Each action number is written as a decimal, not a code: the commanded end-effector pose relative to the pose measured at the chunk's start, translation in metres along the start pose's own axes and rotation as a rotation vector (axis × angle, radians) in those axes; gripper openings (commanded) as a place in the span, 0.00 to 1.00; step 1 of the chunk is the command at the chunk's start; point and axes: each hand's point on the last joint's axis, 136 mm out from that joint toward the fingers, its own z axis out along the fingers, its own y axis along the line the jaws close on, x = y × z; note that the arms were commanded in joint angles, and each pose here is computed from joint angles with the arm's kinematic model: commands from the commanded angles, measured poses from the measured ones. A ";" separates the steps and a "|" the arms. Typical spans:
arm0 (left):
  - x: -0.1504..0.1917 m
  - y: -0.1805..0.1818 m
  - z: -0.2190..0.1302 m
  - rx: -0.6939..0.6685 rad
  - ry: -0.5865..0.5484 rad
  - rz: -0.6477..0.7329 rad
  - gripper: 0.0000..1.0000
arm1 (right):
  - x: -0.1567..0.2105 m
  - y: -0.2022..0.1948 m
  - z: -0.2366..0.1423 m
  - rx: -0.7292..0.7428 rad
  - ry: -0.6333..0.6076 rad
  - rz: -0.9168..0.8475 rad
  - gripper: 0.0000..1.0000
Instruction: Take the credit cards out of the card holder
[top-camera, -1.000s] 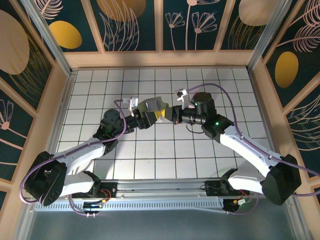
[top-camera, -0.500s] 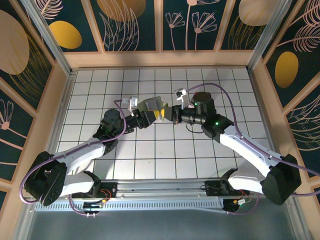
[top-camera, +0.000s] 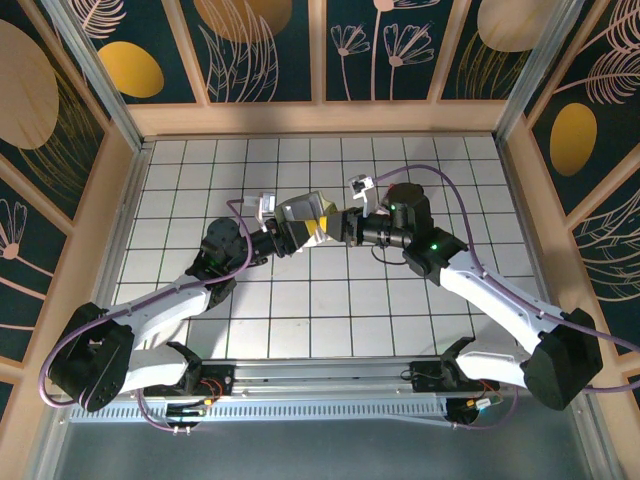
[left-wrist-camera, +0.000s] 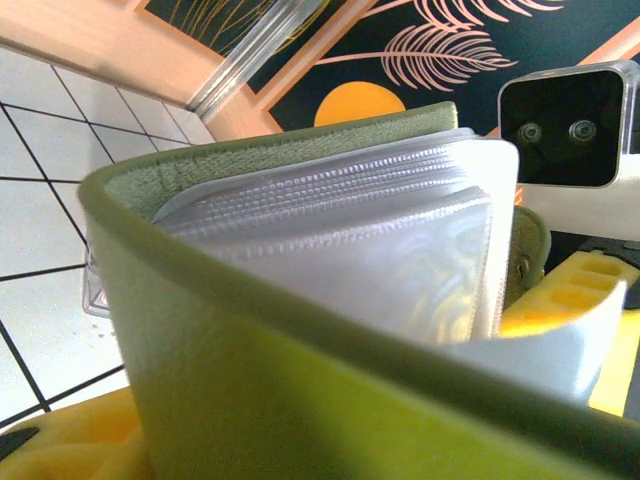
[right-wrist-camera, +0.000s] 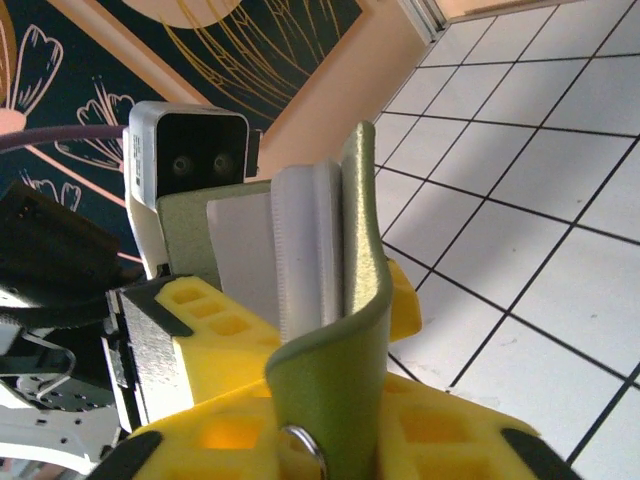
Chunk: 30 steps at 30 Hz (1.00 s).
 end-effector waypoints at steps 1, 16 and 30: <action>-0.012 -0.034 -0.003 0.122 -0.024 0.062 0.57 | -0.009 0.017 0.001 -0.063 -0.023 -0.042 0.14; -0.013 -0.033 -0.002 0.112 -0.025 0.056 0.94 | -0.017 0.014 -0.005 -0.015 -0.051 -0.035 0.00; -0.014 -0.032 -0.007 0.095 -0.040 0.056 0.69 | -0.019 0.007 -0.008 0.021 -0.071 -0.030 0.00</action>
